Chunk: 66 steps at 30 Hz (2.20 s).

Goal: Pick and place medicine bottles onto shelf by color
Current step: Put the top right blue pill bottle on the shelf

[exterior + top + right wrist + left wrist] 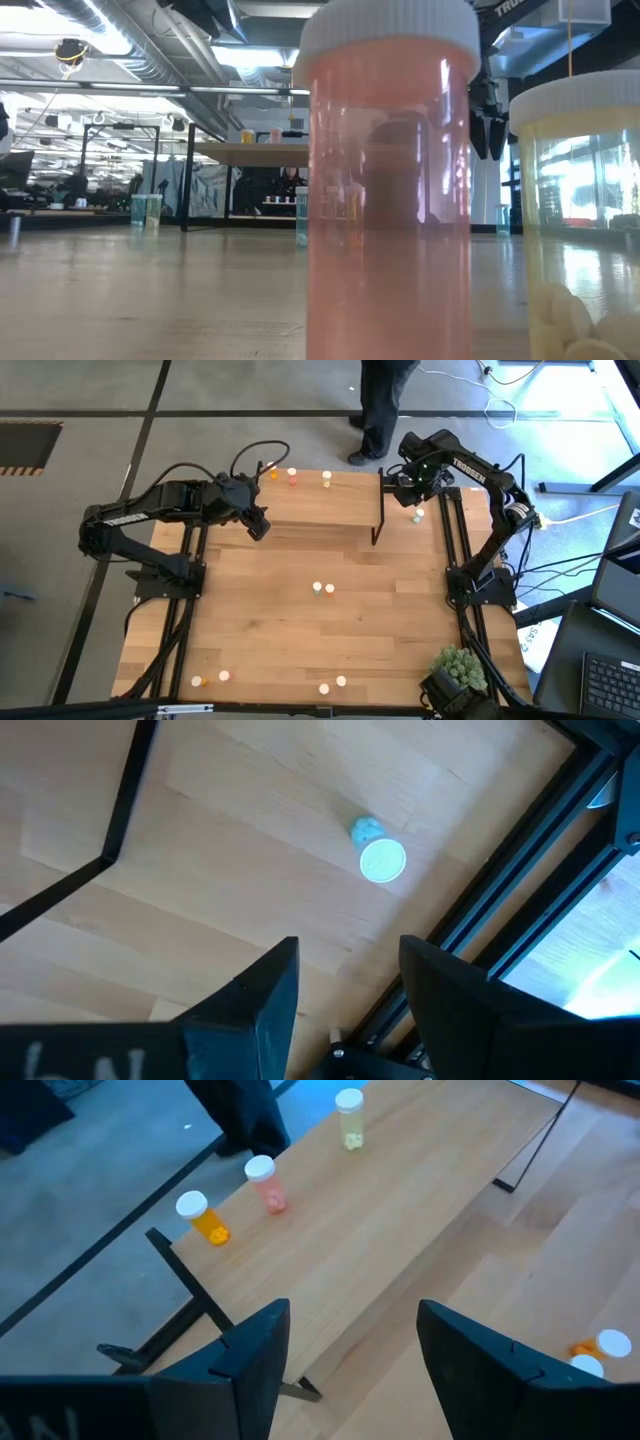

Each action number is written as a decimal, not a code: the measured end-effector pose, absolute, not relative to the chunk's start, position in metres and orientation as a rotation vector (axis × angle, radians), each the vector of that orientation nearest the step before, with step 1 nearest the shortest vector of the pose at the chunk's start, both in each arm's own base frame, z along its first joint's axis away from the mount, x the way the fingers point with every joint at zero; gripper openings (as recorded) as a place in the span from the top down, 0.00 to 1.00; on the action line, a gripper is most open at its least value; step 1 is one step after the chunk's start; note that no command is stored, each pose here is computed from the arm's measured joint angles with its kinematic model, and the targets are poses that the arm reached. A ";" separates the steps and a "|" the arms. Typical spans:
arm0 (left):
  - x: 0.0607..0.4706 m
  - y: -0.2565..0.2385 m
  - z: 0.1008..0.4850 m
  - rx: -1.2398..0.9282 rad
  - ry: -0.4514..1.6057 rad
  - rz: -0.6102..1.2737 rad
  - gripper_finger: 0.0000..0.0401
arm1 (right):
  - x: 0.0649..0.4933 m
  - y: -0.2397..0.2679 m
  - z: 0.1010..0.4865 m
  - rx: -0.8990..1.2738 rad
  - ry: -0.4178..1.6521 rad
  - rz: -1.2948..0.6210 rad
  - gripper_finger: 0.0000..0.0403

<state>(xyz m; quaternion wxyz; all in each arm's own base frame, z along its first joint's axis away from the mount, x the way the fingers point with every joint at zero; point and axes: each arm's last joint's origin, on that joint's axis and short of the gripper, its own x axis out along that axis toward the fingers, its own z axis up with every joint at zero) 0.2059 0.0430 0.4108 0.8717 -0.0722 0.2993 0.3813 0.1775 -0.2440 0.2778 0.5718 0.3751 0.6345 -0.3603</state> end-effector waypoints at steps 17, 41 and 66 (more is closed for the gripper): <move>0.206 0.043 0.411 -0.152 0.625 0.796 0.46 | 0.175 -0.242 0.277 0.808 1.480 -0.818 0.56; 0.206 0.043 0.411 -0.152 0.625 0.796 0.46 | 0.152 -0.219 0.254 0.752 1.350 -0.806 0.50; 0.206 0.043 0.411 -0.152 0.625 0.796 0.46 | 0.146 -0.220 0.201 0.754 1.283 -0.993 0.33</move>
